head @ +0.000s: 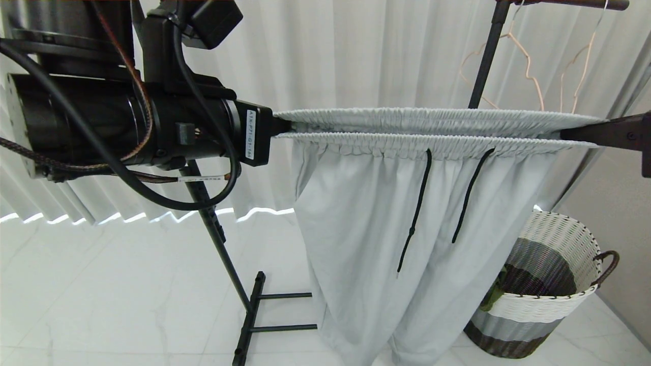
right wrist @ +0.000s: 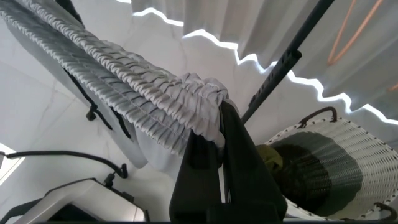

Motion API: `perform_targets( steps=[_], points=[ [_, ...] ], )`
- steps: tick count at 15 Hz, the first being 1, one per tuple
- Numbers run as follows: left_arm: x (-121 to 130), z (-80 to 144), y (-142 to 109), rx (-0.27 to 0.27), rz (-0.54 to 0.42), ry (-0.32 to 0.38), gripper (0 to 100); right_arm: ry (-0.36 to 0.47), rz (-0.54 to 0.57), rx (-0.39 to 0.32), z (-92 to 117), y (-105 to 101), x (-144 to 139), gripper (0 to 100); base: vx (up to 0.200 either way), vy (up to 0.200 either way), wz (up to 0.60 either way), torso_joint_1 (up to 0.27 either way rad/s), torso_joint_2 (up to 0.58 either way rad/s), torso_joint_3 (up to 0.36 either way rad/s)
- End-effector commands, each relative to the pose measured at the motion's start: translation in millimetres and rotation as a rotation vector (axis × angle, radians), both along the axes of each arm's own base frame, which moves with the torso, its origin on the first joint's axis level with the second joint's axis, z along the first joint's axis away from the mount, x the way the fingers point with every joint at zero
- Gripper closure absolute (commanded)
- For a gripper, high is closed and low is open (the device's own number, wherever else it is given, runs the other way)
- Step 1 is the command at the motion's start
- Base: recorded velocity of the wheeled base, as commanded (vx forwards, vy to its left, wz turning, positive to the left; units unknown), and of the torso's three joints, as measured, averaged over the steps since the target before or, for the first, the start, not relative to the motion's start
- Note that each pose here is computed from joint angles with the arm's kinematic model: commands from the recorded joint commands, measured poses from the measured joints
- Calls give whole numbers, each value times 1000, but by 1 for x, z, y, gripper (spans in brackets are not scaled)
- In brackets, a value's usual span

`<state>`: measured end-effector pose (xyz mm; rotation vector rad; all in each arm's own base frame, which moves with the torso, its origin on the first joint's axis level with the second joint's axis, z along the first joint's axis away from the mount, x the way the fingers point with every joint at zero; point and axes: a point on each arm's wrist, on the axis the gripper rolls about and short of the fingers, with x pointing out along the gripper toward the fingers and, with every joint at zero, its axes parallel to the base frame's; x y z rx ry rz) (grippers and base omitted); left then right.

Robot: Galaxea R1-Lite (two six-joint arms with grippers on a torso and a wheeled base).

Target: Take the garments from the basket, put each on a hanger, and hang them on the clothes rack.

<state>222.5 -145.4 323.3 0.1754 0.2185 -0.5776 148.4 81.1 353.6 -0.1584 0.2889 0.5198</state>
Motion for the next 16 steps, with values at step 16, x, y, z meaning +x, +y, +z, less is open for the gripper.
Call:
perform_targets(
  steps=[16],
  points=[
    [-11,2,-4,-1,-38,-11,100,19,18,-10,-9,0,-7,100,0,0,0,0,0,0]
  ],
)
